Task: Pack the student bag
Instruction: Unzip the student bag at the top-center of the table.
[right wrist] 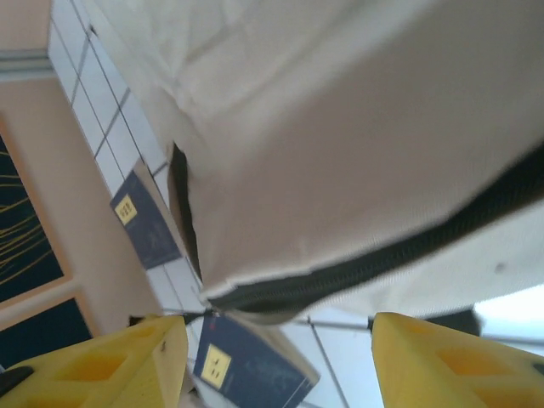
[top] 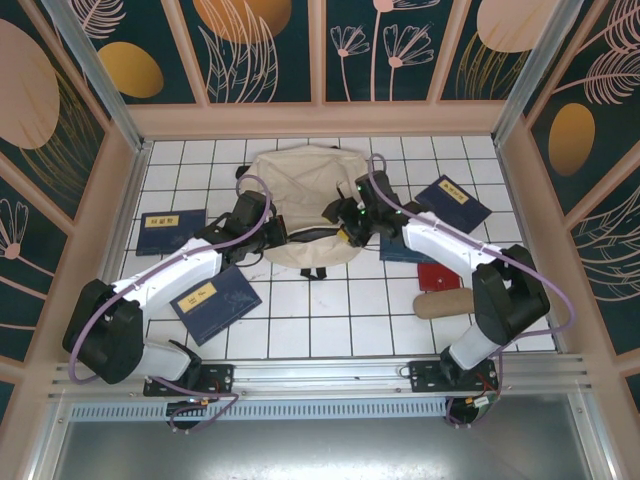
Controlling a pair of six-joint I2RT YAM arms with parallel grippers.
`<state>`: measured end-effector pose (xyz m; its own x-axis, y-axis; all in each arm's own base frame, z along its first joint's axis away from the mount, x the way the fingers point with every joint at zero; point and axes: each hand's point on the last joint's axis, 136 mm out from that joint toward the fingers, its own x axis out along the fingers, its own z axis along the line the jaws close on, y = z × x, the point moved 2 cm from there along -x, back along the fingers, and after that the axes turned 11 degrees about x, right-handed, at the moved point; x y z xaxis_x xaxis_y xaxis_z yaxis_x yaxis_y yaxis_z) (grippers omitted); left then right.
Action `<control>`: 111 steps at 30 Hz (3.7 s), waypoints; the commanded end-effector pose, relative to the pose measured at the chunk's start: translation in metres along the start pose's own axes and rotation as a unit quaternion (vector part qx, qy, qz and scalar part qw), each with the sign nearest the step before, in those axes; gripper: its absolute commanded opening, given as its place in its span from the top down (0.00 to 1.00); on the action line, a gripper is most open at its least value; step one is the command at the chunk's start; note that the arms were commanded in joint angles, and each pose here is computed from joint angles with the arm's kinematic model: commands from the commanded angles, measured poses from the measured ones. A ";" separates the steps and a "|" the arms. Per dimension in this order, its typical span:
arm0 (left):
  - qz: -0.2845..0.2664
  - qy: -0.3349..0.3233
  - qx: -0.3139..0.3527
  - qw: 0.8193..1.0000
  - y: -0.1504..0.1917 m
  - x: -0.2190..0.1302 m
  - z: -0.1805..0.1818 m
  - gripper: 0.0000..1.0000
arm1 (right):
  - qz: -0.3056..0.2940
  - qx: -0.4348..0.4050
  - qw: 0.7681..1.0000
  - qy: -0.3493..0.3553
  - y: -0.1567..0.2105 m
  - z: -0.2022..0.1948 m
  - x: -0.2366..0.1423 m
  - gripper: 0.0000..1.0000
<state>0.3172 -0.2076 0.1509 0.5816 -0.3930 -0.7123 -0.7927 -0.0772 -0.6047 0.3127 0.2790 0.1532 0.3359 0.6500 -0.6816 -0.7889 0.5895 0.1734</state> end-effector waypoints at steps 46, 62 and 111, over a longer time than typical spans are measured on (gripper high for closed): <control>-0.047 -0.080 -0.002 0.996 -0.012 -0.006 0.028 1.00 | -0.040 0.190 0.981 0.024 -0.010 -0.012 0.041 0.96; -0.054 -0.166 0.051 0.983 -0.036 -0.008 0.064 1.00 | -0.070 0.132 0.984 0.094 -0.014 -0.063 0.016 0.97; -0.033 0.039 0.107 0.993 -0.067 0.041 -0.015 1.00 | -0.124 0.050 0.988 0.076 -0.061 -0.103 -0.043 0.56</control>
<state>0.3919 -0.2331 0.1499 0.5773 -0.4360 -0.6904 -0.7177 0.1321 -0.6837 0.2999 0.1548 0.1089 0.4640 0.3210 -0.8256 -0.6468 0.7596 -0.0682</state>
